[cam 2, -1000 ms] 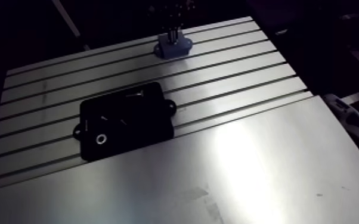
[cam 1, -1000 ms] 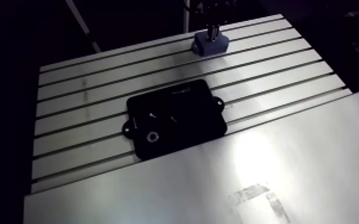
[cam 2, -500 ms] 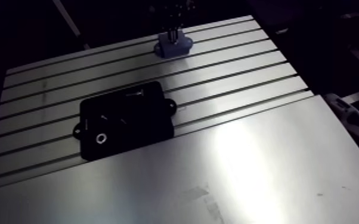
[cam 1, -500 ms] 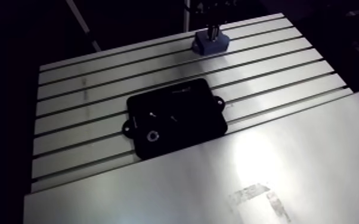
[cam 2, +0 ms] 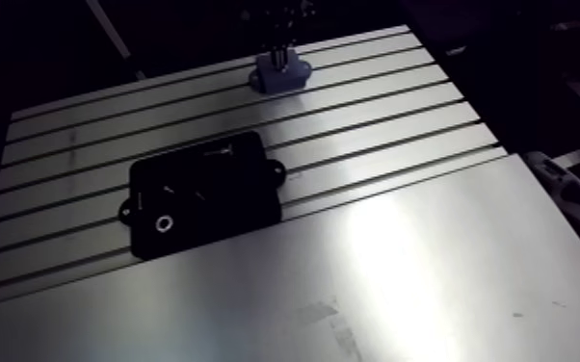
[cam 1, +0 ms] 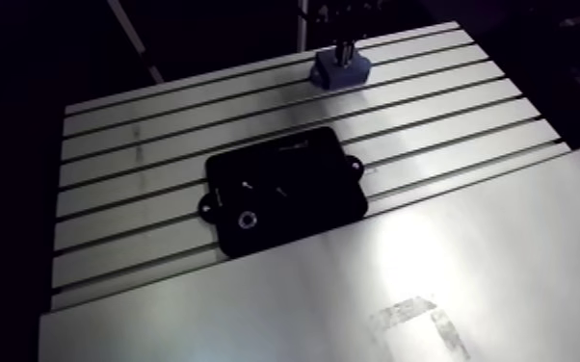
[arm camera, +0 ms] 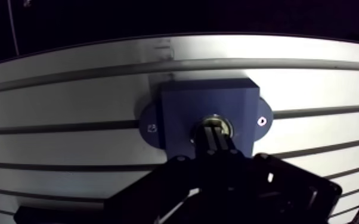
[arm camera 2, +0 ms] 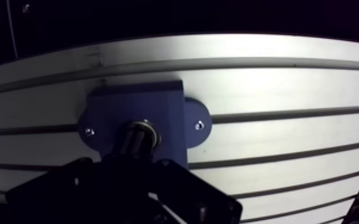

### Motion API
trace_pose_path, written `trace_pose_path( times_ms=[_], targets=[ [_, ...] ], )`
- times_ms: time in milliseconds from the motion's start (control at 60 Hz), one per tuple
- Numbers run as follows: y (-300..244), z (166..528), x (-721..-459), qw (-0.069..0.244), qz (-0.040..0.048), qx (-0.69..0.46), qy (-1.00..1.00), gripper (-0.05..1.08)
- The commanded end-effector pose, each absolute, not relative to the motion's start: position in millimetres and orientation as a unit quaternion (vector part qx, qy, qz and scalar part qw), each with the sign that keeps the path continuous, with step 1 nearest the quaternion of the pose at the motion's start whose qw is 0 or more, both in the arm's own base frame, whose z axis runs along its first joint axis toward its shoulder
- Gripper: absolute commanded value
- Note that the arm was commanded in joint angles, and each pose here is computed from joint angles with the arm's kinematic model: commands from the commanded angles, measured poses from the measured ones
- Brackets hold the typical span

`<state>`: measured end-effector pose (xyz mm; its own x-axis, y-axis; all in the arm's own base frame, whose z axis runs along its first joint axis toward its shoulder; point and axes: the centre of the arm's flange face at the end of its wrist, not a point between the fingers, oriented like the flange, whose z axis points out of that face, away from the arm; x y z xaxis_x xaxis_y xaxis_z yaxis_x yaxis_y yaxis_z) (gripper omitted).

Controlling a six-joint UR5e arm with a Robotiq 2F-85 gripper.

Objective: Pick up the bearing and press it into the housing until flush.

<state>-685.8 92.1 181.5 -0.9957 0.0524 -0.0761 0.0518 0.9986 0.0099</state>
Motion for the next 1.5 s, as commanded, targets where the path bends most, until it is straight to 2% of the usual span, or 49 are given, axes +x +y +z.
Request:
trace_pose_path(
  times_ms=[17,117,500,517,533,550,567,583,600,617,633,667,733,900,1000,1083,1150,1317,1450,1500],
  targets=[
    [90.9,184.7,-687.1,0.035,0.0049,0.025,0.999,1.08],
    [90.5,190.1,-686.9,0.032,0.0044,0.025,0.999,1.08],
    [89.3,228.8,-679.9,0.011,0.0154,0.024,1.0,1.05],
    [89.7,233.8,-679.1,0.009,0.0153,0.025,1.0,0.98],
    [89.7,233.8,-679.1,0.009,0.0153,0.025,1.0,0.98],
    [89.3,236.8,-677.6,0.01,0.0149,0.024,1.0,0.81],
    [87.8,241.7,-675.9,0.013,0.014,0.023,1.0,0.54],
    [87.8,241.7,-675.9,0.013,0.014,0.023,1.0,0.54],
    [86.8,246.5,-672.7,0.021,0.0122,0.022,0.999,0.23],
    [86.8,246.5,-672.7,0.021,0.0122,0.022,0.999,0.23],
    [85.0,252.1,-670.3,0.03,0.0096,0.02,0.999,0.04],
    [83.7,257.9,-666.7,0.038,0.007,0.017,0.999,0.01],
    [81.8,271.6,-662.8,0.045,0.0016,0.007,0.999,0.0],
    [77.2,313.6,-651.2,0.058,-0.0024,0.004,0.998,0.0],
    [72.3,338.6,-638.6,0.07,-0.0091,0.006,0.997,0.0],
    [60.2,367.7,-629.1,0.053,-0.0009,0.004,0.999,0.0],
    [54.8,382.6,-622.3,0.046,0.0024,0.003,0.999,0.0],
    [50.1,407.0,-608.2,0.038,0.0032,0.005,0.999,0.0],
    [47.7,435.0,-599.3,0.016,0.0117,0.018,1.0,0.0],
    [46.0,440.7,-596.9,0.011,0.0124,0.018,1.0,0.0]
  ],
)
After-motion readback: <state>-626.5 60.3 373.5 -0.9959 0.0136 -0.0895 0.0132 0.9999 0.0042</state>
